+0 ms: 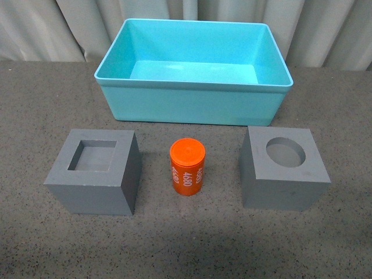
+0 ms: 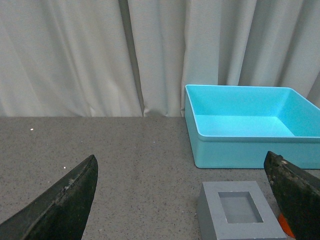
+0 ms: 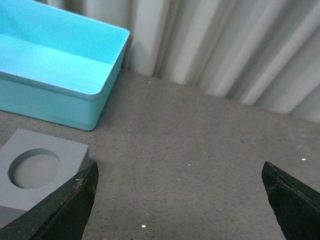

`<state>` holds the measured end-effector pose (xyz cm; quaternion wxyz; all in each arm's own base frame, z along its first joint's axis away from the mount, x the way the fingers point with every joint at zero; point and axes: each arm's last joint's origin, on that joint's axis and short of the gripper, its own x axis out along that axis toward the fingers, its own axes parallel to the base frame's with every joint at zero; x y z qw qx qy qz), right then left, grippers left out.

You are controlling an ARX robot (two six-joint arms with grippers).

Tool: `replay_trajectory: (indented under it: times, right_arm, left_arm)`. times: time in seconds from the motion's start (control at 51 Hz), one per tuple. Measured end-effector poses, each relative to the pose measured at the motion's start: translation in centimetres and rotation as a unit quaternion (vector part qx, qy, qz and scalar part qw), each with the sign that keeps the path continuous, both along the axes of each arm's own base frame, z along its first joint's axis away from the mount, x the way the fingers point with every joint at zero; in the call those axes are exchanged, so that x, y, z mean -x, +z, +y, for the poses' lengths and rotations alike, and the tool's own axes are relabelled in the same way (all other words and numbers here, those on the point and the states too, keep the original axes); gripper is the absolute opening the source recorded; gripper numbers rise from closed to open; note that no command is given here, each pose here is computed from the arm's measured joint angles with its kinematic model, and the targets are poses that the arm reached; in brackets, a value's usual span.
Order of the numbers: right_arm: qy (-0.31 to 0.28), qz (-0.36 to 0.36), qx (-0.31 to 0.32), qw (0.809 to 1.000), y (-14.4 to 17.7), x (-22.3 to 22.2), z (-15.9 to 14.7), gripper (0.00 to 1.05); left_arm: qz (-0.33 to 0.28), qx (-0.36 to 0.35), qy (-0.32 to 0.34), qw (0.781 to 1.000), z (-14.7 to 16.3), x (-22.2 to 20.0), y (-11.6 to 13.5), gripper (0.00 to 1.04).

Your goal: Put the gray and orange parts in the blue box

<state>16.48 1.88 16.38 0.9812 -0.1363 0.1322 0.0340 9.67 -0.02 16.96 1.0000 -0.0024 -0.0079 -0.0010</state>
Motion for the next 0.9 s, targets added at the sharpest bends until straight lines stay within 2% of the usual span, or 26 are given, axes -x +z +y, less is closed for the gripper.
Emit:
replay_trajectory:
  times: [0.118, 0.196, 0.274, 0.549, 0.803, 0.842, 0.901]
  right_arm:
    - [0.017, 0.079, -0.024, 0.996, -1.1, -3.0, 1.1, 0.95]
    - [0.019, 0.144, -0.049, 0.988, -2.4, -5.1, 1.9, 0.95]
    - [0.019, 0.18, -0.076, 0.981, -3.2, -6.8, 2.6, 0.95]
    - [0.009, 0.252, -0.118, 0.961, -5.4, -9.3, 4.1, 0.95]
    - [0.005, 0.292, -0.13, 0.948, -6.9, -10.0, 5.3, 0.95]
    - [0.001, 0.296, -0.132, 0.946, -7.1, -10.1, 5.4, 0.91]
    - [-0.002, 0.301, -0.137, 0.944, -7.3, -10.2, 5.5, 0.81]
  left_arm:
    - [0.0, 0.0, 0.0, 1.0, 0.0, 0.0, 0.0, 0.98]
    - [0.0, 0.0, 0.0, 1.0, 0.0, 0.0, 0.0, 0.98]
    - [0.0, 0.0, 0.0, 1.0, 0.0, 0.0, 0.0, 0.98]
    - [0.0, 0.0, 0.0, 1.0, 0.0, 0.0, 0.0, 0.98]
    - [0.0, 0.0, 0.0, 1.0, 0.0, 0.0, 0.0, 0.98]
    - [0.0, 0.0, 0.0, 1.0, 0.0, 0.0, 0.0, 0.98]
    - [0.0, 0.0, 0.0, 1.0, 0.0, 0.0, 0.0, 0.98]
